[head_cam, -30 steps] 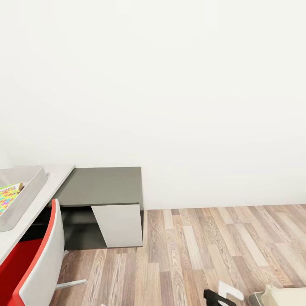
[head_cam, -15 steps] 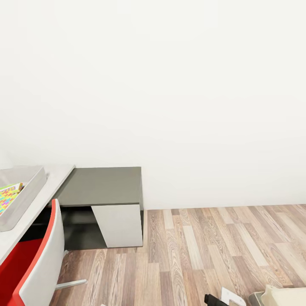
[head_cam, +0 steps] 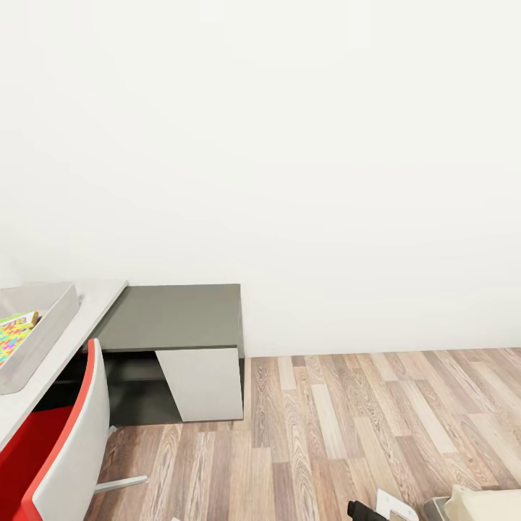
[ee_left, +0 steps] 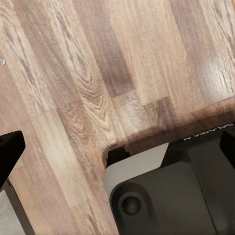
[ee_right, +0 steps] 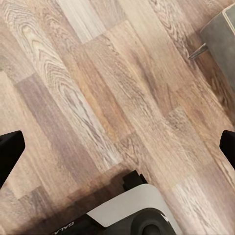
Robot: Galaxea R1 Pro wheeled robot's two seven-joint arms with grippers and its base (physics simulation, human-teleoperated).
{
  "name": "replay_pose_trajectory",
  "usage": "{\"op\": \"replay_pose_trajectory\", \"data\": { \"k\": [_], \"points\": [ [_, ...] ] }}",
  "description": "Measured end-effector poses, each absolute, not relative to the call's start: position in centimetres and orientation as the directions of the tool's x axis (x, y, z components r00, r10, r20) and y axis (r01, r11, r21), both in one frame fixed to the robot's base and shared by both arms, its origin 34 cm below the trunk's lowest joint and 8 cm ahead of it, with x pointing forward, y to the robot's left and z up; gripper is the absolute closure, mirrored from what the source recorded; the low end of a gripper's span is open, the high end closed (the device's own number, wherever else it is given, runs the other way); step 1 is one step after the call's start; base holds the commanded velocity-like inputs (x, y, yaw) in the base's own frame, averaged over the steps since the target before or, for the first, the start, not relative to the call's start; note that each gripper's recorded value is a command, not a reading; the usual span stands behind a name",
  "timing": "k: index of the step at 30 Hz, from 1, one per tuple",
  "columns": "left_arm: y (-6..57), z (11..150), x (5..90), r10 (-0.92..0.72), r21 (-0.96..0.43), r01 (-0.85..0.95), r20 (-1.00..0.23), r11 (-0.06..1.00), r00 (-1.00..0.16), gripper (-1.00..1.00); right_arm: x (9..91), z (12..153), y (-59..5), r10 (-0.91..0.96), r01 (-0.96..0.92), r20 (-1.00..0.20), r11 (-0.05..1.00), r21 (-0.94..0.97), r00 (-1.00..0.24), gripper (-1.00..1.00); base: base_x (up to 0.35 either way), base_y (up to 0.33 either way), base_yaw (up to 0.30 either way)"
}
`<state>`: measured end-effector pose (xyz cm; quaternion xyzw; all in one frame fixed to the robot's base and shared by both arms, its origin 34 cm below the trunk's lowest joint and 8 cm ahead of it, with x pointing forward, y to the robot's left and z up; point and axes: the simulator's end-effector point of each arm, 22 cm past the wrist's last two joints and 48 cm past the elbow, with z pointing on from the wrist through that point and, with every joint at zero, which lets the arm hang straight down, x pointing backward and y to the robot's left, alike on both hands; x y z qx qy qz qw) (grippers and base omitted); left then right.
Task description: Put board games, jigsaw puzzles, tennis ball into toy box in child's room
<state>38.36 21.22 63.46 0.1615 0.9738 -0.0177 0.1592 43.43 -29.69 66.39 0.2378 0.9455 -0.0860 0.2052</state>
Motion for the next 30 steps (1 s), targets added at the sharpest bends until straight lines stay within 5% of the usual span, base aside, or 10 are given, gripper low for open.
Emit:
{"op": "replay_pose_trajectory", "data": {
  "k": [30],
  "points": [
    [21.27, 63.31, 37.8, 0.302, 0.014, 0.313, -0.307, 0.95, -0.902, -1.0, 43.44, 66.37, -29.31, 0.415, 0.483, -0.427, 0.874, -0.06, -0.804, -1.0, -0.086, 0.0, 0.0]
  ]
}}
